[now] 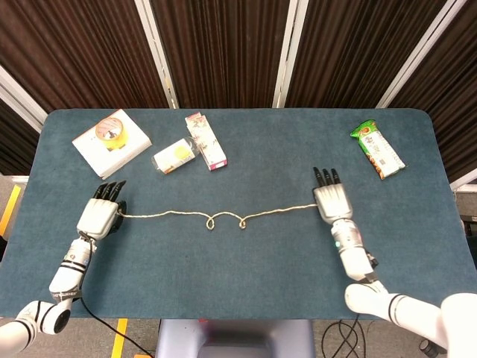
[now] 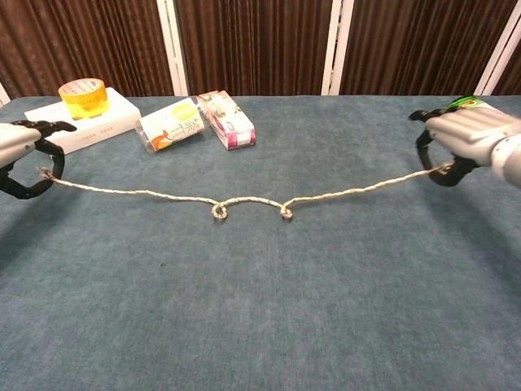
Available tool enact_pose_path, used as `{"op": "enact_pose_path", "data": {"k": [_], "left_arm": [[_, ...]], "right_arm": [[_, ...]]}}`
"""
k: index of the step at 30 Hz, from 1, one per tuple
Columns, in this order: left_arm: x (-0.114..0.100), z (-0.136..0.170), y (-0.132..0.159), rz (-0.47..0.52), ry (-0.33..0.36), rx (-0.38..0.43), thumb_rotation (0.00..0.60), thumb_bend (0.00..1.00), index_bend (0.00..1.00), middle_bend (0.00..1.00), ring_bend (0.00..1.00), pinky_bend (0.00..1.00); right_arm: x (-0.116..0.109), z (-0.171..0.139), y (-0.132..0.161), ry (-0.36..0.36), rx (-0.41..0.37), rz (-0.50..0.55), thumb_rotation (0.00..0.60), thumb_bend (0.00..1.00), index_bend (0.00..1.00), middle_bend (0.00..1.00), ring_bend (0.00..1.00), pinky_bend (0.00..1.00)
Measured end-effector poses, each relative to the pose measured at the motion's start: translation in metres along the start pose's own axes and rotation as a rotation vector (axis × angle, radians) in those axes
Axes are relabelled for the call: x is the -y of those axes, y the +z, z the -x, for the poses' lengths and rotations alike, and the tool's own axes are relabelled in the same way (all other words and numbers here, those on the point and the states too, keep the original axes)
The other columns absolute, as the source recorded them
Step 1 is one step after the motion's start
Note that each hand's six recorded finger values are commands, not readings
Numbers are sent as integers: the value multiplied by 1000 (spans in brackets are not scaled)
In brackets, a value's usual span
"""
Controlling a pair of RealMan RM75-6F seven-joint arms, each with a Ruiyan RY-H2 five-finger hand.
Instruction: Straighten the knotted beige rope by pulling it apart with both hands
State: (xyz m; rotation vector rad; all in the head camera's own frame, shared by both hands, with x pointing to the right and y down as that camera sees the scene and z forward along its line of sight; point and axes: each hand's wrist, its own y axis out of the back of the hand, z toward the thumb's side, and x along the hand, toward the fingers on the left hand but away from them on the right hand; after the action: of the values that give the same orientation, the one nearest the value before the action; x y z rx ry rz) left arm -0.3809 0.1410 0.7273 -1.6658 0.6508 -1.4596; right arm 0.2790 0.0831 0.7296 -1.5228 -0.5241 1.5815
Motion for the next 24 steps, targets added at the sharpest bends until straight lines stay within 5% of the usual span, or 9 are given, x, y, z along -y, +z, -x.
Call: {"op": "enact_pose_path", "data": {"k": [10, 24], "left_arm": [[1, 11, -18, 9, -13, -28, 600, 472, 553, 37, 0, 97], [9, 21, -16, 5, -31, -10, 600, 472, 553, 38, 0, 97]], "right_arm": [[-5, -30, -74, -3, 85, 18, 600, 537, 755, 31, 0, 0], [21, -46, -116, 47, 162, 14, 600, 537, 755, 31, 0, 0]]}}
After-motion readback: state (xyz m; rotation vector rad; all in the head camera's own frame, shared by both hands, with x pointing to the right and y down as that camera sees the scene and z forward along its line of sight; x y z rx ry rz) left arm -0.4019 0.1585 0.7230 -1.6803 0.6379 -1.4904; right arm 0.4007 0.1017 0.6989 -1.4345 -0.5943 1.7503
